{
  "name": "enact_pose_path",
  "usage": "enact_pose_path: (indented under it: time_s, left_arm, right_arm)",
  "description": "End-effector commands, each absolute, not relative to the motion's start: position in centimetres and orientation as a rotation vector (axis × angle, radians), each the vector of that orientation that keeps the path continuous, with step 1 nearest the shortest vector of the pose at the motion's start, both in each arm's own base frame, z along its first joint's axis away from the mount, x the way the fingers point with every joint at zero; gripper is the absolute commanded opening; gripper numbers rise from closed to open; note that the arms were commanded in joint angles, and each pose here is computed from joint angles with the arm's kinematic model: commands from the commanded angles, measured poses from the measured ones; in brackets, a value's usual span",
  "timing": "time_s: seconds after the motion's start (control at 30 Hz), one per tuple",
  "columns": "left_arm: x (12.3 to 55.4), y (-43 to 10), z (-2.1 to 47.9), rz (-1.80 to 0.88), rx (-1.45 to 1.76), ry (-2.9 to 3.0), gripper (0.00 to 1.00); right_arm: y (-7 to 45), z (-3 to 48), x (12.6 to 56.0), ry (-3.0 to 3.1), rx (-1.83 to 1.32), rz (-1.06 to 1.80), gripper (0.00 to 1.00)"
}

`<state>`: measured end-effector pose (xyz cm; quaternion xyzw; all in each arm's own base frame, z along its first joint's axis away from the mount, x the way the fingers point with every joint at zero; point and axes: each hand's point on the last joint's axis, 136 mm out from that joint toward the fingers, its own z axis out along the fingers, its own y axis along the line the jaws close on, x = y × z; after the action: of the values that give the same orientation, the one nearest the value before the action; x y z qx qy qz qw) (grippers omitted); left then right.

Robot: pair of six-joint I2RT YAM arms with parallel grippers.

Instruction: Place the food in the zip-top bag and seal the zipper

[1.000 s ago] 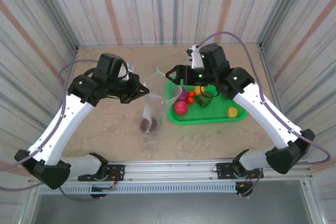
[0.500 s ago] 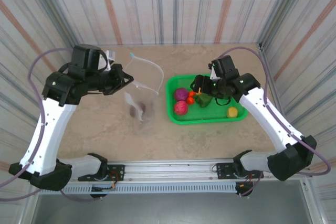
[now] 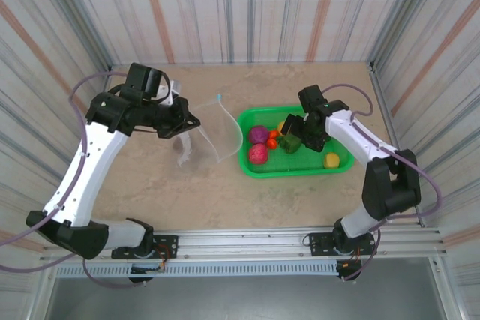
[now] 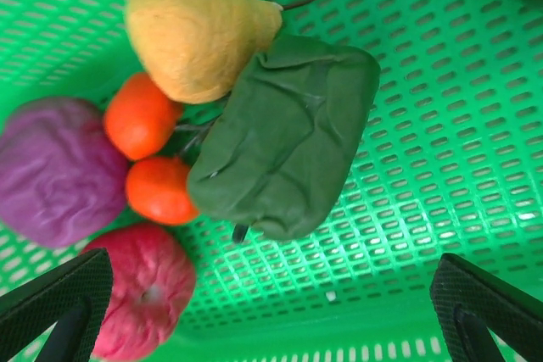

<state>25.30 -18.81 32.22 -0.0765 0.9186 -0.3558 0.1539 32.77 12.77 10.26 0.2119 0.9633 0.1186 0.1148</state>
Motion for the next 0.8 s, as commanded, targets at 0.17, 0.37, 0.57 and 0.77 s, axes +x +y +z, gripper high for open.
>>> enact_pose_path:
  time_s: [0.17,0.37,0.57,0.77]
  left_arm:
    - [25.3,-19.0,34.7,-1.223,-0.307,2.583,0.00]
    - [24.4,-19.1,34.3,-1.261,-0.337,2.620,0.00]
    - [23.4,-19.1,34.2,-1.286,-0.374,2.641,0.00]
    - [23.4,-18.7,32.4,-1.234,-0.425,2.691,0.00]
  right_arm:
    - [12.3,6.3,35.1,2.833,0.681,0.236,0.97]
    - [12.5,5.0,35.6,2.849,0.629,0.236,0.86]
    - [12.1,5.0,35.8,2.847,0.559,0.191,0.72]
    - [12.3,7.5,35.9,2.825,0.452,0.146,0.63]
